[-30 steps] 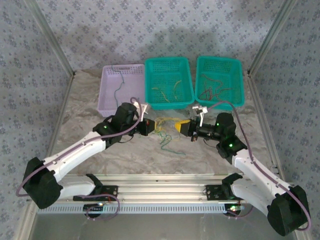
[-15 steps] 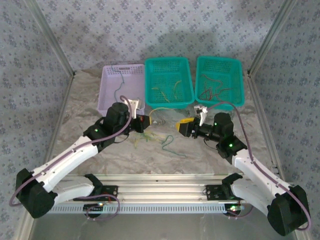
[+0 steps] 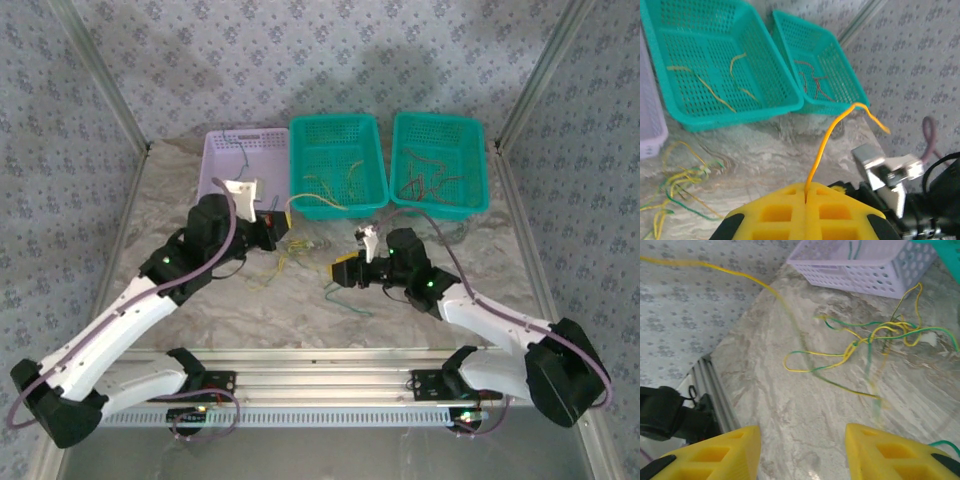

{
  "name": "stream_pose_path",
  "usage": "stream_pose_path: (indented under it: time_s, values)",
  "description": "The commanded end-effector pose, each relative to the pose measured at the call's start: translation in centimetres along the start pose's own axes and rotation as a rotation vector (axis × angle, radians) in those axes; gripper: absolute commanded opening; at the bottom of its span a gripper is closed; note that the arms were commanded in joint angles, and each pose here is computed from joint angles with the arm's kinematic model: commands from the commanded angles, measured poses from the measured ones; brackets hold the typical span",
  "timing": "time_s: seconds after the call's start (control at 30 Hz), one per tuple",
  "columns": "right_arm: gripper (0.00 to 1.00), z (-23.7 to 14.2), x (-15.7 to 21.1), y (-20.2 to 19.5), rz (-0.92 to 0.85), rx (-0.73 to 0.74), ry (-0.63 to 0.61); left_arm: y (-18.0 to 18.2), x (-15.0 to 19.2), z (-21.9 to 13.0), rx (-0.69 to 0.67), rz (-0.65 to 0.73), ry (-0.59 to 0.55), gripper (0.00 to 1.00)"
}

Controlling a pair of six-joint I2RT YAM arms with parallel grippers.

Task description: Untangle the cables

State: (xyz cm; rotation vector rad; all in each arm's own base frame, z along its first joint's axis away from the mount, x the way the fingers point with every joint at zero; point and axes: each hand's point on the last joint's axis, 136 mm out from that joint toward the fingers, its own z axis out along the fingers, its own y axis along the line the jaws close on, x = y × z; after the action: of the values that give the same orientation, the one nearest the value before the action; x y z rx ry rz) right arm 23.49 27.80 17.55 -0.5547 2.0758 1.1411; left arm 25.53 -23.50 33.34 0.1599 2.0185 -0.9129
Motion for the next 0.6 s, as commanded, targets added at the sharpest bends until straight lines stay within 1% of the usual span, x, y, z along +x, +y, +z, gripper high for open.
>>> stream_pose_path:
  time_s: [0.0, 0.07, 0.2, 0.27, 0.37, 0.47, 0.57]
  values:
    - [0.5, -0.3, -1.9, -1.7, -0.012, 0.099, -0.086, 0.2, -2.5, -3.3, -0.071, 0.06, -0.066, 0.0]
    - [0.51, -0.3, -1.8, -2.5, -0.006, 0.13, -0.082, 0.2, -3.2, -4.7, -0.097, 0.078, -0.085, 0.0]
    - [0.51, 0.3, -1.4, -3.0, -0.019, 0.156, -0.031, -1.1, -5.4, -7.6, -0.074, 0.09, -0.15, 0.0]
    - [0.51, 0.7, -1.4, -3.0, -0.015, 0.146, -0.032, -1.9, -6.3, -8.6, -0.058, 0.087, -0.165, 0.0]
    - [0.52, 1.3, -1.7, -1.8, -0.022, 0.077, -0.035, -3.0, -7.6, -9.8, -0.029, 0.071, -0.196, 0.0]
    - [0.52, 2.2, -1.9, 0.2, -0.07, 0.015, -0.026, -4.3, -9.0, -10.6, 0.013, 0.069, -0.234, 0.0]
    - [0.53, 3.5, -1.6, 0.3, -0.095, 0.04, 0.008, -5.0, -10.3, -11.4, 0.012, 0.102, -0.261, 0.0]
